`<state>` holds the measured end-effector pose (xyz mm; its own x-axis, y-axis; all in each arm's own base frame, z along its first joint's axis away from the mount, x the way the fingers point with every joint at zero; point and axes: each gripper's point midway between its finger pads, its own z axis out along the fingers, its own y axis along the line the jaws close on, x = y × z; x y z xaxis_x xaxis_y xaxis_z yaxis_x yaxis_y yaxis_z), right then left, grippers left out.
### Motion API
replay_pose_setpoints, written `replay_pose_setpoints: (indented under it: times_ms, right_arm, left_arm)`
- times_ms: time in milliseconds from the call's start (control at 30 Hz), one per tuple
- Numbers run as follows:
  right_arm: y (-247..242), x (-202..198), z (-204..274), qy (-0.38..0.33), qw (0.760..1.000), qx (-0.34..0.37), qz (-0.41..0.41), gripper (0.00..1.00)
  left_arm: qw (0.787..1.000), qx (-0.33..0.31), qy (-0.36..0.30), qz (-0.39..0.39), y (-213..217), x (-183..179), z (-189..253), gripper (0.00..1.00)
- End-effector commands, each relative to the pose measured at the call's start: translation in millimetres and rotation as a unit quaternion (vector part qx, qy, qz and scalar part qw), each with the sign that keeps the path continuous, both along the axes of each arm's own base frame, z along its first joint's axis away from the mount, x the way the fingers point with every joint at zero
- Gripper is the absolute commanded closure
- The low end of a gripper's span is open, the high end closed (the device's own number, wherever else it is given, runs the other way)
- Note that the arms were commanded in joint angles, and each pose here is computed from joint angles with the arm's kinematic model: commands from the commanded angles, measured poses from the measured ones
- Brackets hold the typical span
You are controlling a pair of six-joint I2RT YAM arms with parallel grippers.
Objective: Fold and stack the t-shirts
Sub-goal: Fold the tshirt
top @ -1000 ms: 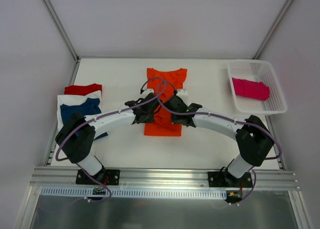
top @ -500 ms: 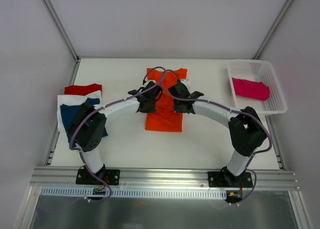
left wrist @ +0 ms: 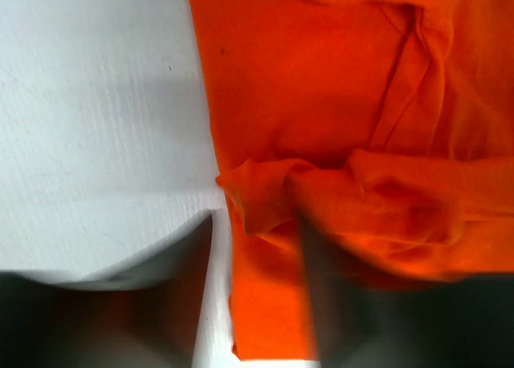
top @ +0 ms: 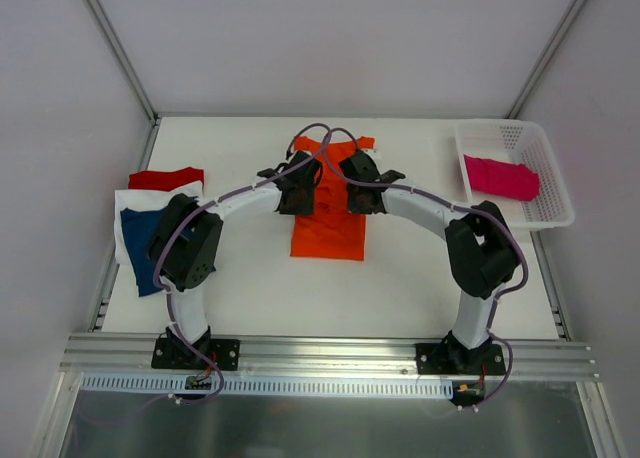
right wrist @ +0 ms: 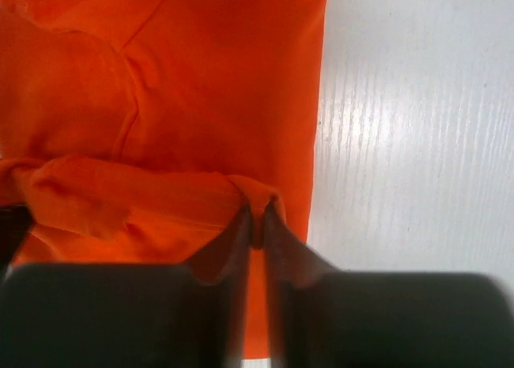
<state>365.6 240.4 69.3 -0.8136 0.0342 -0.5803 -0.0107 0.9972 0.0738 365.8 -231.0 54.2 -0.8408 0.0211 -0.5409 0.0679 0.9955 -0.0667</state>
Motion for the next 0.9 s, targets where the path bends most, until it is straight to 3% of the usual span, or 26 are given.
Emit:
replay_pose_setpoints:
  times_ms: [0,33,100,300,367,467,500,533,600,633,667,733,867]
  right_arm:
    - [-2.6,22.1,9.9,-0.021,1.0,-0.007,-0.007,0.8]
    - [-1.7,29.2,16.4,-0.032,0.999,-0.011,-0.004,0.61]
    - [-5.5,39.4,27.2,-0.055,0.998,-0.028,-0.007,0.49]
    - [-16.4,54.1,112.0,-0.151,0.988,-0.038,0.002,0.44]
    - [-20.2,44.8,118.0,-0.155,0.988,-0.028,0.007,0.45]
    - [-18.2,26.9,124.4,-0.154,0.988,0.008,0.021,0.54]
    - [-18.4,17.4,110.0,-0.137,0.99,0.011,0.024,0.68]
    - [-16.3,14.5,105.6,-0.136,0.99,0.018,0.026,0.77]
    - [-12.0,3.5,86.1,-0.119,0.992,0.031,0.031,0.97]
    - [-7.6,-0.6,78.3,-0.108,0.993,0.04,0.038,0.99]
    - [-4.7,-4.0,67.8,-0.096,0.994,0.04,0.042,1.0]
    - [1.9,-13.3,51.0,-0.074,0.995,0.047,0.046,1.0]
    - [17.4,-33.0,23.6,-0.042,0.996,0.056,0.061,1.0]
  left_arm:
    - [1.0,0.015,-0.017,0.005,6.5,16.2,6.8,0.4]
    - [0.999,0.019,-0.025,0.009,7.7,19.0,10.3,0.24]
    - [0.998,0.025,-0.049,0.013,10.8,26.7,25.3,0.01]
    - [0.991,0.004,-0.13,0.028,15.7,38.9,90.2,0.01]
    - [0.992,-0.015,-0.128,0.02,14.7,28.2,95.5,0.01]
    - [0.992,-0.039,-0.115,0.015,11.0,14.2,91.2,0.01]
    - [0.994,-0.041,-0.103,0.017,12.8,6.7,79.9,0.03]
    - [0.994,-0.045,-0.097,0.013,10.5,2.4,74.6,0.05]
    - [0.995,-0.061,-0.08,0.002,2.0,-9.5,62.6,0.21]
    - [0.995,-0.065,-0.075,-0.003,-1.8,-12.8,58.8,0.34]
    - [0.996,-0.064,-0.067,-0.006,-3.2,-18.6,52.1,0.63]
    - [0.996,-0.066,-0.061,-0.011,-9.7,-25.6,45.8,1.0]
    - [0.997,-0.063,-0.034,-0.016,-13.4,-40.3,24.8,1.0]
